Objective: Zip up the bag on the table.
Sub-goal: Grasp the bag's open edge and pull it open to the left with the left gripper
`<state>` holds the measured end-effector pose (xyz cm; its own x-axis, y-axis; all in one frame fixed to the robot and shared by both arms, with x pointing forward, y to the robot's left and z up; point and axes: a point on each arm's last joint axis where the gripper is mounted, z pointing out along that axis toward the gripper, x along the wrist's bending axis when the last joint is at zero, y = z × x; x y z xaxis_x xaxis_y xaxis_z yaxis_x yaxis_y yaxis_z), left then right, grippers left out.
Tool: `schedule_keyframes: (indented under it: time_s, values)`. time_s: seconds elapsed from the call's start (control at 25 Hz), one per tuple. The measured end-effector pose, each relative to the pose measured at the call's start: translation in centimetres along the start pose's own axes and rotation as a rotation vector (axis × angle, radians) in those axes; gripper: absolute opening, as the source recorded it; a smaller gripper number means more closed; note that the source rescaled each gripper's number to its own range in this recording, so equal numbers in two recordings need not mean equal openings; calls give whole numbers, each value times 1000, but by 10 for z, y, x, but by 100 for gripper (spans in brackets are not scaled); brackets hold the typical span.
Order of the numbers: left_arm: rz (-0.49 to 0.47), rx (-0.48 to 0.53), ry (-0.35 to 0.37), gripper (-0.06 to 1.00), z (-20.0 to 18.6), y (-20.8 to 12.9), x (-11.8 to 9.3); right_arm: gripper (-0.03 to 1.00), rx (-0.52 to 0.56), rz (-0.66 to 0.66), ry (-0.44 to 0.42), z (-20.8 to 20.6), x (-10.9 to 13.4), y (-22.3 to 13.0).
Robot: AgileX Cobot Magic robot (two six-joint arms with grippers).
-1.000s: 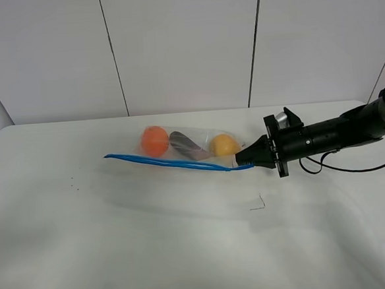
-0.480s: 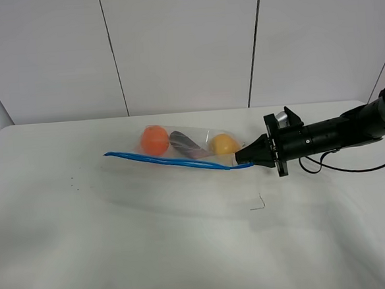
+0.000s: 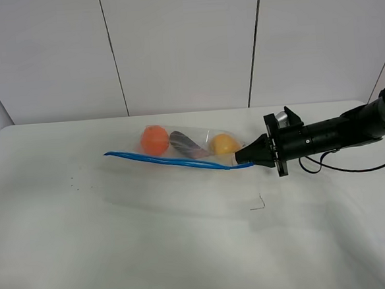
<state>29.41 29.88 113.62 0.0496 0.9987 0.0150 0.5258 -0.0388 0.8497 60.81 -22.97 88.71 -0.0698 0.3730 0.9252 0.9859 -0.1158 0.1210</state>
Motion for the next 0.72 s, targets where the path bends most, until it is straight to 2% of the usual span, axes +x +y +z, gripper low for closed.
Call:
schedule_keyframes:
  time_s: [0.08, 0.2, 0.28, 0.48, 0.52, 0.64, 0.72]
  values:
    - [43, 23, -1, 100, 13, 21, 1, 0, -1, 0, 0, 0, 0, 0]
    - [174, 78, -8, 99, 38, 46, 2, 0, -1, -1, 0, 0, 0, 0]
    - [314, 121, -22, 98, 57, 54, 2, 0, -1, -1, 0, 0, 0, 0]
    - [813, 192, -85, 97, 98, 60, 3, 0, -1, -1, 0, 0, 0, 0]
    - [913, 184, -92, 97, 105, 62, 3, 0, -1, -1, 0, 0, 0, 0]
    - [1133, 109, -69, 97, 120, 71, 4, 0, -1, -1, 0, 0, 0, 0]
    - [1181, 22, -33, 97, 128, 80, 2, 0, -1, -1, 0, 0, 0, 0]
